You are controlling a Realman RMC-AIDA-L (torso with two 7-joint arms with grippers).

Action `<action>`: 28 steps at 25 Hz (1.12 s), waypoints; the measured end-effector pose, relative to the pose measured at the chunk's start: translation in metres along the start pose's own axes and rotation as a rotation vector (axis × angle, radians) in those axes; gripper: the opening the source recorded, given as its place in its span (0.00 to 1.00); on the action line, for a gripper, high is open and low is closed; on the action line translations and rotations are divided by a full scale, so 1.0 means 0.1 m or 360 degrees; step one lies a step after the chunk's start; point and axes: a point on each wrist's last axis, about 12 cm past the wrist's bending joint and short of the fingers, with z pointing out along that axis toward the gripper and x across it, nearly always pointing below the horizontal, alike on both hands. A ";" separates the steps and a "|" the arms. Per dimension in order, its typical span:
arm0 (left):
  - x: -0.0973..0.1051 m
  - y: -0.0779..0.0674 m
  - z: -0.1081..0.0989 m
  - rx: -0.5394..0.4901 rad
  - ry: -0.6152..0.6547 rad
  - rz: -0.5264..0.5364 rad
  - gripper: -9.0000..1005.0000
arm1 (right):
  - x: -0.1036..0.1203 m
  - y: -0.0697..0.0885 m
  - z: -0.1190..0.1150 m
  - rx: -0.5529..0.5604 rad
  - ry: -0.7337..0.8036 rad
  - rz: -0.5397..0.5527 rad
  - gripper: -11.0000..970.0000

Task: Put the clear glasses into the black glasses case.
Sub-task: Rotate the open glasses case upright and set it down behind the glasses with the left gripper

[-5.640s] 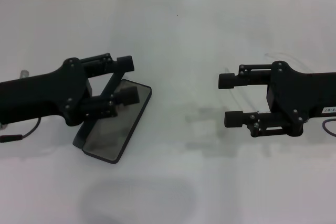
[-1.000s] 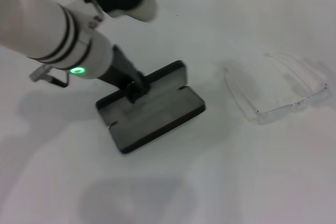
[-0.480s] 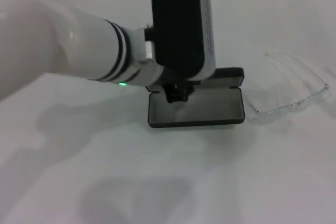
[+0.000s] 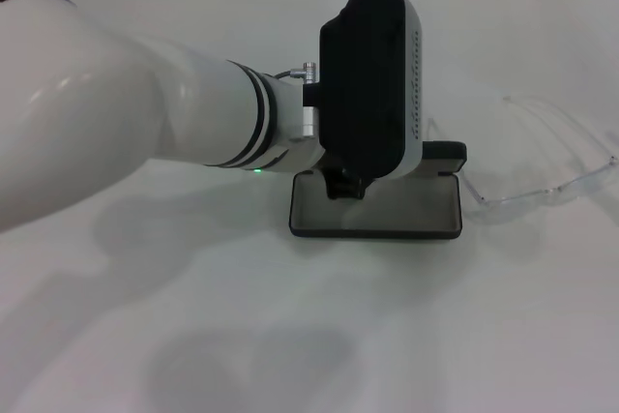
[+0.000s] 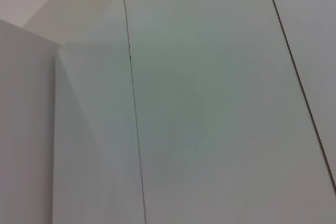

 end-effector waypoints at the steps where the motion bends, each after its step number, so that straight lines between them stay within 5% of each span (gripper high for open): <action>1: 0.00 0.00 0.00 -0.0006 -0.0003 -0.0001 0.21 | 0.00 0.00 0.00 0.0001 -0.0003 0.0001 0.70; 28: 0.05 -0.07 0.04 -0.0073 0.0020 0.0059 0.23 | -0.03 -0.01 0.00 0.0004 -0.0038 -0.0012 0.70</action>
